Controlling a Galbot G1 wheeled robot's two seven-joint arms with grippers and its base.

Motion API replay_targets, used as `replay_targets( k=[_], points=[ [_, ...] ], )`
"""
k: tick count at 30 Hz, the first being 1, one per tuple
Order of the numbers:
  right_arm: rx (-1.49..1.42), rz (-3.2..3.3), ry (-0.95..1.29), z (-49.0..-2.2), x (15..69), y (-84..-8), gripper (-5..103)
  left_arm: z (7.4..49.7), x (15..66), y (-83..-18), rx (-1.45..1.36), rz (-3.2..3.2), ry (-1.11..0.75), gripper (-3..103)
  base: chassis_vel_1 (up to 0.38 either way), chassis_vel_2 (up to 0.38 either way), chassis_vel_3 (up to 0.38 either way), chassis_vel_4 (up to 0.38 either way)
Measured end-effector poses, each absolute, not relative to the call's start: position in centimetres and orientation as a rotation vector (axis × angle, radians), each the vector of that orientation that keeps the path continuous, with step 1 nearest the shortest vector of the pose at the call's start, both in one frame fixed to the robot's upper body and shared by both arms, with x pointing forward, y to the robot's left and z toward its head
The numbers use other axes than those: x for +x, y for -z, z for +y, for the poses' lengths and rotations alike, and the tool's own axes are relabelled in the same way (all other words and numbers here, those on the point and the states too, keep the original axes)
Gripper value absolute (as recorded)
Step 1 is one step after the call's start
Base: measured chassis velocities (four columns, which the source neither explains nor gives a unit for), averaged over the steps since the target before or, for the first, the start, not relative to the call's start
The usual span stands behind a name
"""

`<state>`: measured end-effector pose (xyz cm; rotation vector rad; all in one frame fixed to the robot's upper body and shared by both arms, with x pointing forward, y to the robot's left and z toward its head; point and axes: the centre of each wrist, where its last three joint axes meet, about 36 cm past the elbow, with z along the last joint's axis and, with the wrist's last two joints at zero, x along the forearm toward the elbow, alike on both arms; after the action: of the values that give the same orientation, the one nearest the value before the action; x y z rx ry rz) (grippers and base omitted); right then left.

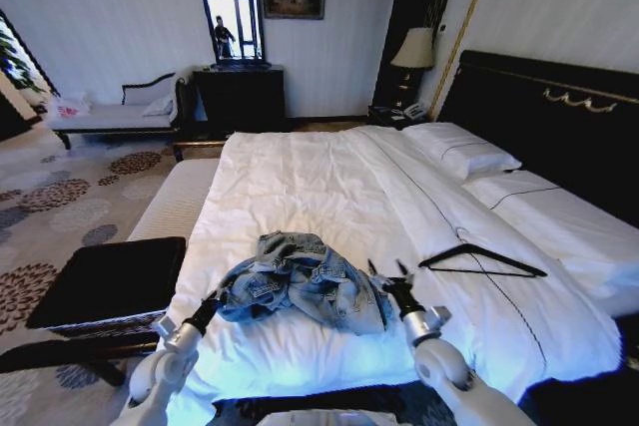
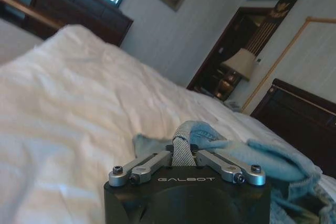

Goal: Pick up the clothes from the bed and hang them on the clothes hanger.

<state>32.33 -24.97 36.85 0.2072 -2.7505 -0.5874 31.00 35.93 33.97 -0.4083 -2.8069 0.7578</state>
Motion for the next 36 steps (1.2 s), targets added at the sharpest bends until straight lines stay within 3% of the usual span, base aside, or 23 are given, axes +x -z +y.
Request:
replay_targets(
  k=[14,19,35,36],
  points=[
    [0.108,-2.649,0.667,-25.0,33.5,-40.6,100,35.7,31.1,-34.8,-0.400,-2.858,-0.747,3,0.000,0.000,0.000,0.000],
    [0.031,-2.496,0.807,-25.3,32.6,-42.9,100,35.5,31.4,-34.9,-0.411,-2.861,-0.753,3,0.000,0.000,0.000,0.000],
    [-0.070,-2.408,0.806,-24.7,31.0,-40.7,101,35.0,31.7,-36.4,-0.470,-2.881,-0.763,3,0.000,0.000,0.000,0.000],
    [-0.060,-2.406,0.815,-24.5,30.9,-40.6,97,35.0,31.6,-36.4,-0.469,-2.880,-0.763,3,0.000,0.000,0.000,0.000]
  ],
)
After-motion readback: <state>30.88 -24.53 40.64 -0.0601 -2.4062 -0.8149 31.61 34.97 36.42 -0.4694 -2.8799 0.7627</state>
